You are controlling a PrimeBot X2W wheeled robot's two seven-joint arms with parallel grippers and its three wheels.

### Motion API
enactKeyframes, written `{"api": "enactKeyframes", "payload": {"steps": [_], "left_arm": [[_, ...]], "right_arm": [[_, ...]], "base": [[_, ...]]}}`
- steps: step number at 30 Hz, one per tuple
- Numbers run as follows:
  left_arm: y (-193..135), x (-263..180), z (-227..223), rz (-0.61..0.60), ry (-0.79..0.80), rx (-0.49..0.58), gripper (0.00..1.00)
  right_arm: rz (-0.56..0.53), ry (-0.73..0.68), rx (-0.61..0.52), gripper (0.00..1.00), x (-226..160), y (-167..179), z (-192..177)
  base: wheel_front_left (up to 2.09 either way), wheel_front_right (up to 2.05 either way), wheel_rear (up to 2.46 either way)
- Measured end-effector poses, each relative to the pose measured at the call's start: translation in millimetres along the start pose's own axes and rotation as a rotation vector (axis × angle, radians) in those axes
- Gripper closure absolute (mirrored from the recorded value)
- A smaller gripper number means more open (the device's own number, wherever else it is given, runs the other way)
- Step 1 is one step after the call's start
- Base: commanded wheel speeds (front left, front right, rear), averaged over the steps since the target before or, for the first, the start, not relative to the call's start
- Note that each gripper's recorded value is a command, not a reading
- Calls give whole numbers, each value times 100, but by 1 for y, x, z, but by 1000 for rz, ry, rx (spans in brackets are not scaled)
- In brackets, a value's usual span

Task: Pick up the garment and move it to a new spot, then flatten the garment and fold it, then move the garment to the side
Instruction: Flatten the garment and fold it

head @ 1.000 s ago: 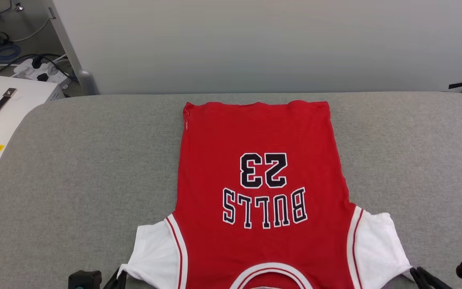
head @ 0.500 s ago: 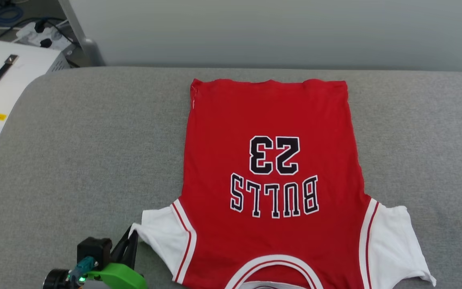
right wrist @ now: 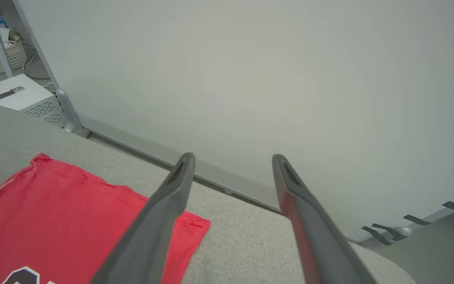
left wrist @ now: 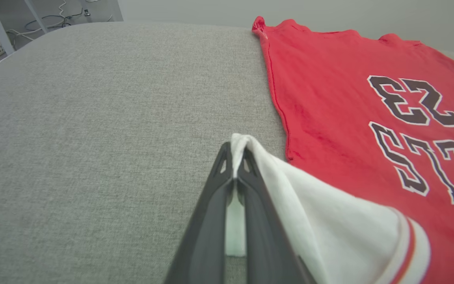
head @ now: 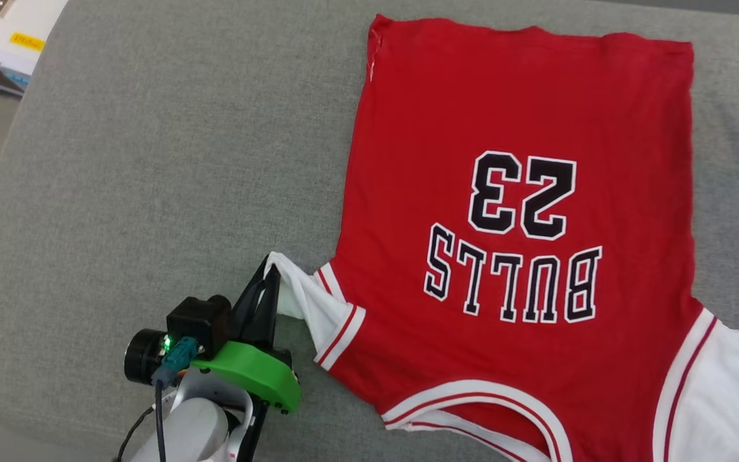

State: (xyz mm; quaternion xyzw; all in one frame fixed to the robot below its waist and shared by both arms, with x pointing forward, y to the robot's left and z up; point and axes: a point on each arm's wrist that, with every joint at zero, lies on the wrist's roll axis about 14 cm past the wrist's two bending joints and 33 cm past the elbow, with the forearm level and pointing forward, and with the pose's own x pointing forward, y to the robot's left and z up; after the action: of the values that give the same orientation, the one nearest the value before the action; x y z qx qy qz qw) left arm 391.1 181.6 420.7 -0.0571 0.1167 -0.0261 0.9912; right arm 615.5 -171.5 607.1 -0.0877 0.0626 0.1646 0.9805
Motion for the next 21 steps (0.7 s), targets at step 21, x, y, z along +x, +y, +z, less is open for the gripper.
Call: {"api": "enactKeyframes", "payload": {"steps": [21], "left_arm": [[23,15,-32,109,55,12,100]], "right_arm": [[149,916,107,0,82,55,-237]], "base": [[0,0,0]]}}
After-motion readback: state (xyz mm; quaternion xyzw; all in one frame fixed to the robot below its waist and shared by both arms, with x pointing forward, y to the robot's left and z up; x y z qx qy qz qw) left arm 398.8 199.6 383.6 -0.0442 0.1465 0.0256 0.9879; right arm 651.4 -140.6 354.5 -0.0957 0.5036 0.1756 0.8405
